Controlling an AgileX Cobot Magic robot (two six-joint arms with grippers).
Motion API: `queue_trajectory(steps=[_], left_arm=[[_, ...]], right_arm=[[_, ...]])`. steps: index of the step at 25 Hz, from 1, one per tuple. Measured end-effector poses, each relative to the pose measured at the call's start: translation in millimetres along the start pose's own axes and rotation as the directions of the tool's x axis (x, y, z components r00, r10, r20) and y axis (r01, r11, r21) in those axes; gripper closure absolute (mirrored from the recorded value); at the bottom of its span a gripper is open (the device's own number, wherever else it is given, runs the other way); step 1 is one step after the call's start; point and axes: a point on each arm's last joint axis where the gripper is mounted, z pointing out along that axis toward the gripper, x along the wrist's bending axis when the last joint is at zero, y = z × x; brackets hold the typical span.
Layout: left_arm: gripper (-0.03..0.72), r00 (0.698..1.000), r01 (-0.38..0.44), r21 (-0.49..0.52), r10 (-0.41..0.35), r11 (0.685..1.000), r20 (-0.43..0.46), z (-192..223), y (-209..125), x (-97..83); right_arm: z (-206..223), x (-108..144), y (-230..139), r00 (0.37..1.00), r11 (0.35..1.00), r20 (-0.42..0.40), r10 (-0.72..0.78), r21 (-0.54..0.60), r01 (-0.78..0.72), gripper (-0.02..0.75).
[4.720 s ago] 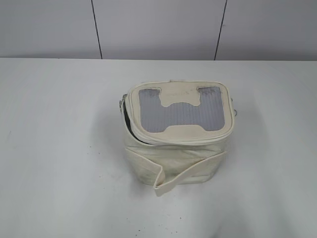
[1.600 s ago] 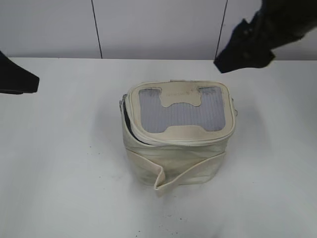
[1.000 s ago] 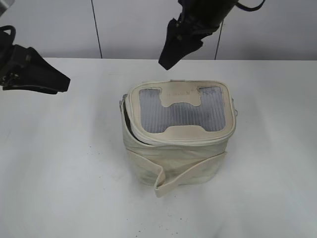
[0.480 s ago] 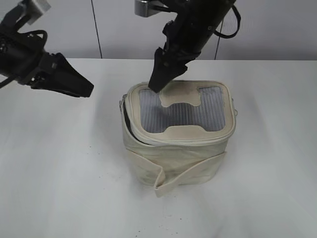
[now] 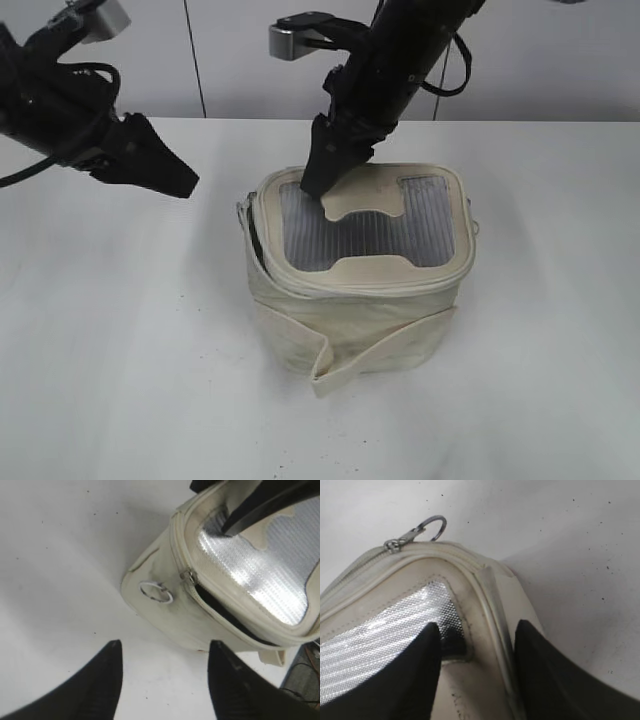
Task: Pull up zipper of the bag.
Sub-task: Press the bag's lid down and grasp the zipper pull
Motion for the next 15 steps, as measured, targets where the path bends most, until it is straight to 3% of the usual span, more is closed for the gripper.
queue_trajectory(steps=[6,10,15], left_arm=[[0.260,0.997,-0.066,-0.001,0.066,0.998,-0.049,5.9,6.0,-5.7],[0.259,0.995,-0.079,-0.005,0.078,0.997,-0.064,7.3,7.2,-6.4],[0.225,0.987,-0.118,0.027,0.120,0.993,-0.104,6.9,5.1,-2.5]], right_arm=[[2.5,-1.3,-0.6,1.000,1.000,-0.002,0.002,0.005,-0.002,0.529],[4.4,-2.2,-1.2,1.000,1.000,-0.002,0.001,0.010,-0.001,0.680],[4.0,-2.4,-0.6,1.000,1.000,-0.001,-0.002,0.007,0.002,0.696]])
